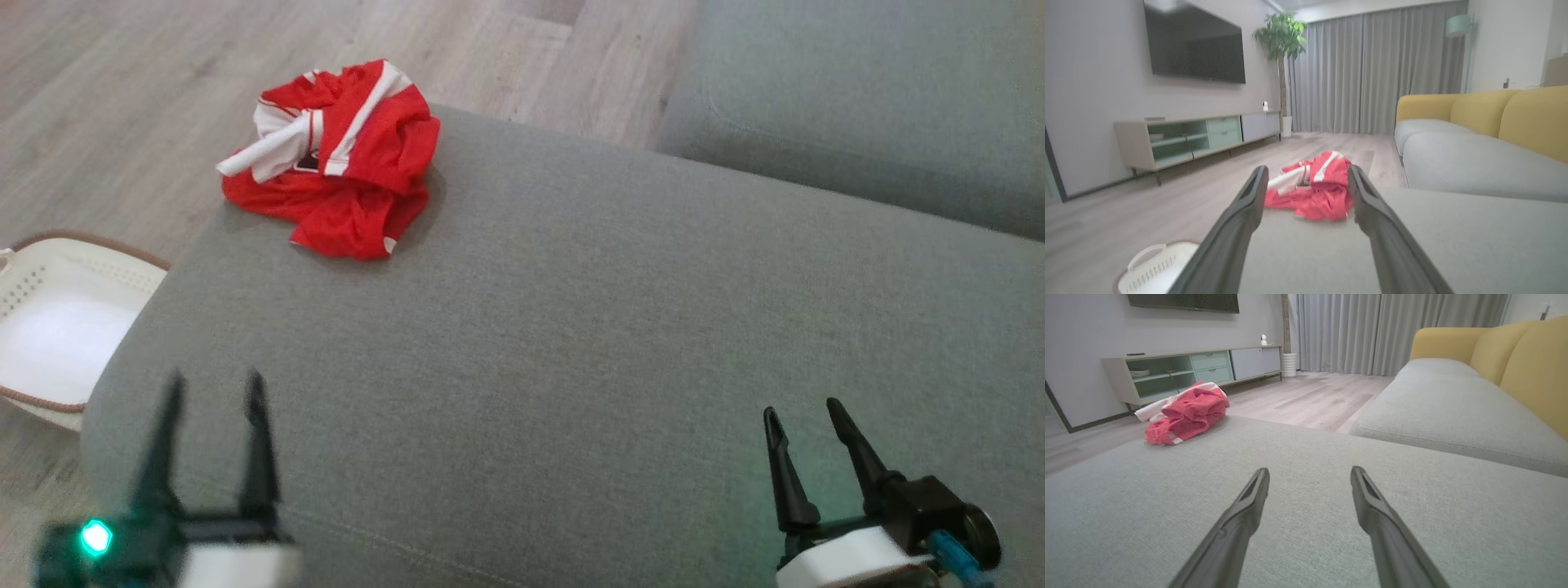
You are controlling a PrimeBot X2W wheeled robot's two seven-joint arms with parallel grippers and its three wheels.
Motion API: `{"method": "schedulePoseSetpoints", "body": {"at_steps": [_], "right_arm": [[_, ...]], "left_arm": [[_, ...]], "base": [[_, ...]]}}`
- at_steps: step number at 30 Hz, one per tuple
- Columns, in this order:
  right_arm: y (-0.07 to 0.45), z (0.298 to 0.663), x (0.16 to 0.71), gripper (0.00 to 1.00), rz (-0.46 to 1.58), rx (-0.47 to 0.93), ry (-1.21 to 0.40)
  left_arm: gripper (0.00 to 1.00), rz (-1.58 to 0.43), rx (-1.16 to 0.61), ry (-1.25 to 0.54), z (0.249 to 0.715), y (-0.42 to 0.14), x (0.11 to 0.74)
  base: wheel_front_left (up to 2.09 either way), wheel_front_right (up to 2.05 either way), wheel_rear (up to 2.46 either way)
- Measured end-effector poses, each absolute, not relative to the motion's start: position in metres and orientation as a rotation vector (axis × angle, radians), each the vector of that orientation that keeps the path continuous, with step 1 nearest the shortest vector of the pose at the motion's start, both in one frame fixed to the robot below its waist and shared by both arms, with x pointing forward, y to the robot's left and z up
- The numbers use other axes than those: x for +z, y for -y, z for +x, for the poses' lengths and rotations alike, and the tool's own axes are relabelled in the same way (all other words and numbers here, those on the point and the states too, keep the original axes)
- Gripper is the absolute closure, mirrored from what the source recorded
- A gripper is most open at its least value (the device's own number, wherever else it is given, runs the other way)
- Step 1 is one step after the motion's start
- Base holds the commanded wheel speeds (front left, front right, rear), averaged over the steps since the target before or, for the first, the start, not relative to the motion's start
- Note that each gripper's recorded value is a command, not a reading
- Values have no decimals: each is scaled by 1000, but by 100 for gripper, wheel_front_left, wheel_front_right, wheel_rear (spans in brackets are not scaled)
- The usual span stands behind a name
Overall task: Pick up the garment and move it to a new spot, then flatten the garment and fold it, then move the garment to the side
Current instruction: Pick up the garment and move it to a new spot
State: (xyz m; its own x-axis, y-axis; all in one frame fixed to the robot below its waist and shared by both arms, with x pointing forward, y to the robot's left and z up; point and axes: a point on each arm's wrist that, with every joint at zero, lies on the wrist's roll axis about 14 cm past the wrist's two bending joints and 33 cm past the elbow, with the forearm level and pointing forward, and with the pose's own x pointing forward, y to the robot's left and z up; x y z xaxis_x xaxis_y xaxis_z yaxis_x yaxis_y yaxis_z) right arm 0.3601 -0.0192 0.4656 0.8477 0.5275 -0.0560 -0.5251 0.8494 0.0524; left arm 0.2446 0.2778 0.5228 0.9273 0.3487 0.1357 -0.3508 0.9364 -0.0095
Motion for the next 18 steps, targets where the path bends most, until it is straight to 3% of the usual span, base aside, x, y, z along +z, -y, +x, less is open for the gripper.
{"method": "schedulePoseSetpoints", "body": {"at_steps": [11,18], "right_arm": [[34,385,448,0,-27,513,-89],[45,414,427,0,-79,478,-110]], "left_arm": [[0,328,322,289,331,-356,667],[0,164,292,170,425,-376,652]], "base": [[0,0,0],[0,0,0]]}}
